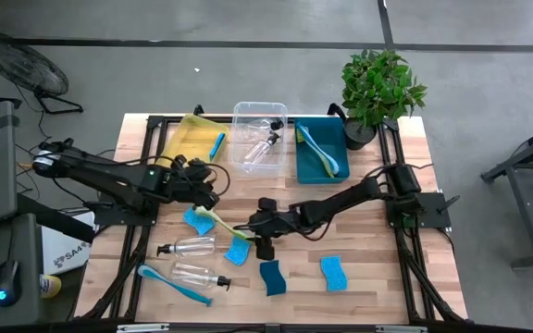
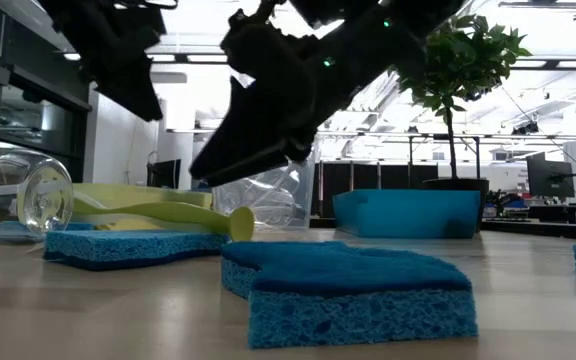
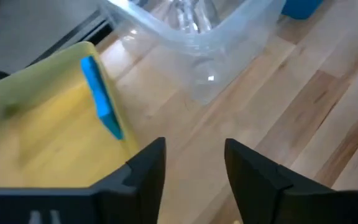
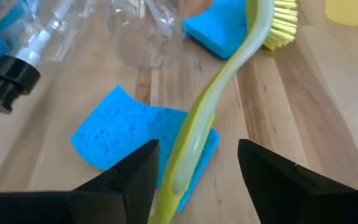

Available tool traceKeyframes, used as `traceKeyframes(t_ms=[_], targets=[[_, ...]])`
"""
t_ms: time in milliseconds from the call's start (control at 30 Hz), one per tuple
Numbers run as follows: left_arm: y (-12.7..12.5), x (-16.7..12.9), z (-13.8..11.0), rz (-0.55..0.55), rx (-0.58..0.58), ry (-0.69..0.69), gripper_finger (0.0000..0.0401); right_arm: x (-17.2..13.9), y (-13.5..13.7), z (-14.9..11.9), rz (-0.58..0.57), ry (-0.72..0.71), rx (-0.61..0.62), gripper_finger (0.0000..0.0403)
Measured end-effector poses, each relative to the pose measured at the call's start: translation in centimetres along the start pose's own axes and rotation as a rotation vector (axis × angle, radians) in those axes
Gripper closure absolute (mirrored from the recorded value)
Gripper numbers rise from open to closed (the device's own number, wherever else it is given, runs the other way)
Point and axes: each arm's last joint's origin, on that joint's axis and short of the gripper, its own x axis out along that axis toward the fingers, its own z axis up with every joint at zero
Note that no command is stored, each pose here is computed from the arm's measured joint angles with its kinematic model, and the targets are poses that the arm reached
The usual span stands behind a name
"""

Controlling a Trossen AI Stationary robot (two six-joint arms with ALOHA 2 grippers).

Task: Pick & Place Kitchen Sink Supplies
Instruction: Put the yellow dish brush into the blue bin

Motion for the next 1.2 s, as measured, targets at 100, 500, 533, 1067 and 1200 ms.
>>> traceKeyframes(t_ms=[100, 500, 533, 1067, 1200], targets=[[0.5, -0.5, 0.1, 0.006, -0.008, -0.019, 0.023, 0.1, -0.2, 0.2, 0.009, -0.004, 0.005, 0.019], [1.0, -0.9, 0.1, 0.029, -0.011, -0.035, 0.0228, 1.1, -2.0, 0.8, 0.038, -0.078, 0.048, 0.019], [1.0, -0.9, 0.1, 0.029, -0.01, -0.034, 0.0228, 1.3, -2.0, 0.7, 0.044, -0.077, 0.051, 0.019], [1.0, -0.8, 0.0, 0.027, -0.028, -0.027, 0.0228, 2.0, 0.1, -1.7, 0.022, 0.037, 0.038, 0.0197], [1.0, -0.8, 0.0, 0.027, -0.03, -0.026, 0.0228, 2.7, 0.2, -2.8, 0.02, 0.08, 0.049, 0.0201]])
